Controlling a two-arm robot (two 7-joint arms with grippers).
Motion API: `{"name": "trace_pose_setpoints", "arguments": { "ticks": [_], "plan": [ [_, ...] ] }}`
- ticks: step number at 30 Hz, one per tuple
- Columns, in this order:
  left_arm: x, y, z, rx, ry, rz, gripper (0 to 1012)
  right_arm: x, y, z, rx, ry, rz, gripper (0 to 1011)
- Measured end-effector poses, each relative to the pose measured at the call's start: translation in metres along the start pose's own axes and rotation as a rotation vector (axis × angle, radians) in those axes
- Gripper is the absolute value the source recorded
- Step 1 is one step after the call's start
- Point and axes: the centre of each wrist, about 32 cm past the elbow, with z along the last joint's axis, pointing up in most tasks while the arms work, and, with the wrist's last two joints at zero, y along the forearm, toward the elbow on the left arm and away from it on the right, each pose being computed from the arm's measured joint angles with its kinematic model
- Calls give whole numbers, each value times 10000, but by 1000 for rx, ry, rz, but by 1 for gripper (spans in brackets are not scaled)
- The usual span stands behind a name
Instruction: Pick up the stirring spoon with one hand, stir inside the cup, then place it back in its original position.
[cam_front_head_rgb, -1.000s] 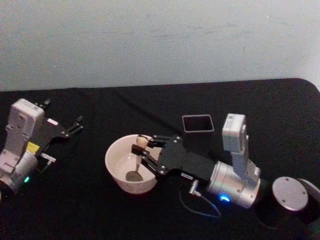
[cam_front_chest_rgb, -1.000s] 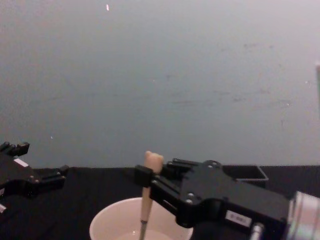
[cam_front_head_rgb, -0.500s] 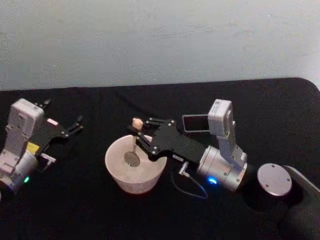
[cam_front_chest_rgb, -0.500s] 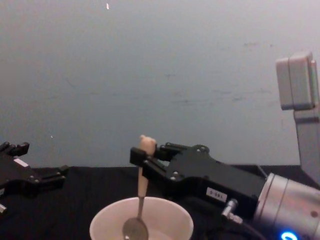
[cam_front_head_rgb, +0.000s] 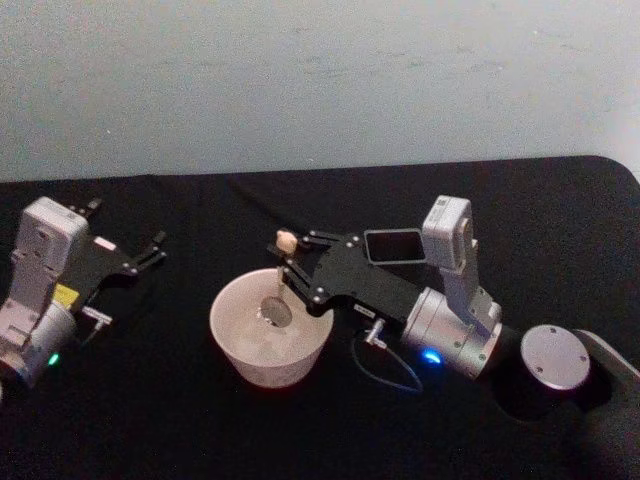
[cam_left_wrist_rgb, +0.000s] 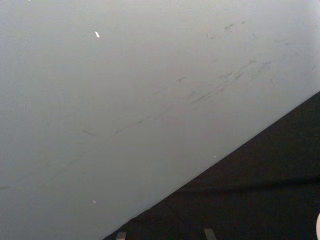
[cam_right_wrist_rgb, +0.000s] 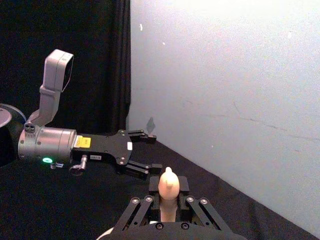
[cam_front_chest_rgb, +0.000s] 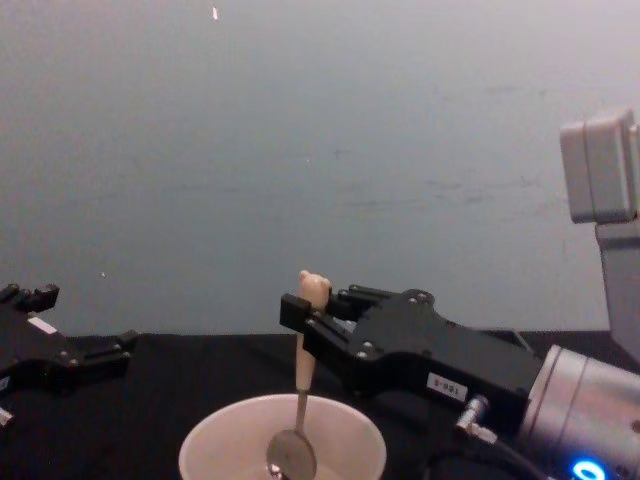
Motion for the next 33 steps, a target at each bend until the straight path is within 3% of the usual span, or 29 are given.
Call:
{"name": "trace_pose_setpoints", "arguments": {
  "ticks": [12,20,28,33],
  "plan": [
    [0,0,0,0,0,0,1001,42,-143,20,-13,-22,-17,202],
    [0,0,0,0,0,0,1001,-39,-275,59,-15,1,7,202],
    [0,0,0,0,0,0,1001,-176,-227,35,-14,29,56,202],
    [0,0,0,0,0,0,1001,-198,-132,20,-9,32,64,202]
  ]
}}
